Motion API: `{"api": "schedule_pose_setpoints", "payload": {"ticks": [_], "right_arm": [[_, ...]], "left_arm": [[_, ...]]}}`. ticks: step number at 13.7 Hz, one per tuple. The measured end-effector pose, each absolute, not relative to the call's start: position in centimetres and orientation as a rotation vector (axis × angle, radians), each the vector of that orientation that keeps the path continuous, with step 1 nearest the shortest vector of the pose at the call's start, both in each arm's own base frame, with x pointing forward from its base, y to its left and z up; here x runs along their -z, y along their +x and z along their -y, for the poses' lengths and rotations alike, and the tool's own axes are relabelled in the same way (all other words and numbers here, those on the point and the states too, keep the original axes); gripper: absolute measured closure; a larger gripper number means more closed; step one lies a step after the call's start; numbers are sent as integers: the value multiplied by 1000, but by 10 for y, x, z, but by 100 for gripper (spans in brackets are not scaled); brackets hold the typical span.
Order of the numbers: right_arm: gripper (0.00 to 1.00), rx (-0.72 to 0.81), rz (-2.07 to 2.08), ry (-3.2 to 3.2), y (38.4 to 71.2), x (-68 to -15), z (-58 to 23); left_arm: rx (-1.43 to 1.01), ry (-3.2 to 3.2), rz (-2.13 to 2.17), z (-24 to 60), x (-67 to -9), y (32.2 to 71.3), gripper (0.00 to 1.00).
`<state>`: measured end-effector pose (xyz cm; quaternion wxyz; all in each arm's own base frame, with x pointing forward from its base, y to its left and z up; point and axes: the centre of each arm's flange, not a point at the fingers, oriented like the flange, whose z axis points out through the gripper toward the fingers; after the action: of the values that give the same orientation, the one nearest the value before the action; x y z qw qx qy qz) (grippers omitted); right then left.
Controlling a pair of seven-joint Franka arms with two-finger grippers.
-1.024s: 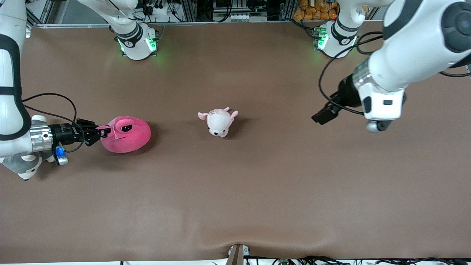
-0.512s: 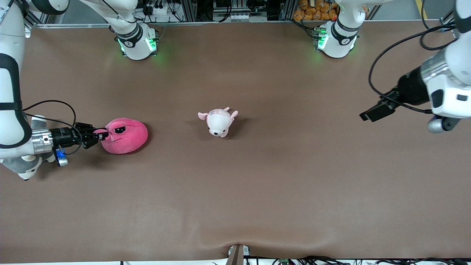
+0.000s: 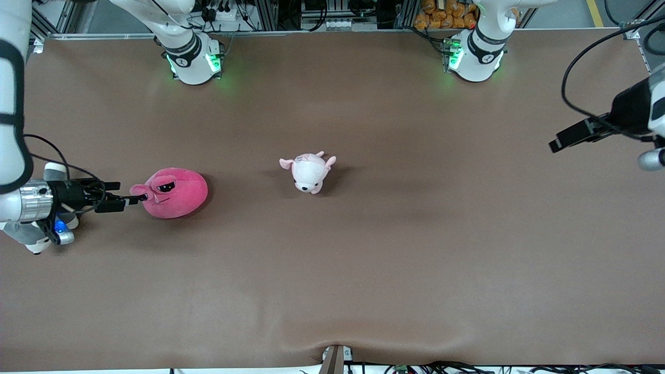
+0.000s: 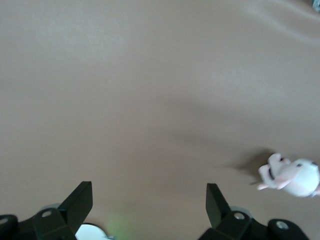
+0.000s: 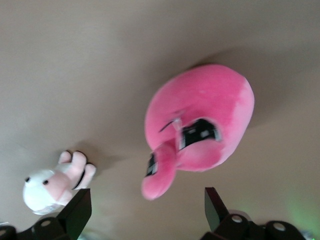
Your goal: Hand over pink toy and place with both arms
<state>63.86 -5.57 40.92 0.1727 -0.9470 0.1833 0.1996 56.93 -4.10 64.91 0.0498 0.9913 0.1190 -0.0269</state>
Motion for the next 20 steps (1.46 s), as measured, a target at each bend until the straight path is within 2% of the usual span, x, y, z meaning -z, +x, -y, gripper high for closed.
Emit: {"api": "schedule_pose_setpoints", "payload": {"ticks": [5,11,14,20], "right_arm": [[0,-315,-249,-2965,611,-530,-11],[0,-85,14,-3099,557,-622,0],[0,-49,31,-3110,544,-639,5],[0,-140,-193,-3089,533,-638,21]], "left_arm": [[59,3039,-259,18,-658,551,0],[84,3085,-220,31,-650,549,0],[97,3095,-202,36,-647,544,0],[114,3103,-180,43,-641,542,0]]}}
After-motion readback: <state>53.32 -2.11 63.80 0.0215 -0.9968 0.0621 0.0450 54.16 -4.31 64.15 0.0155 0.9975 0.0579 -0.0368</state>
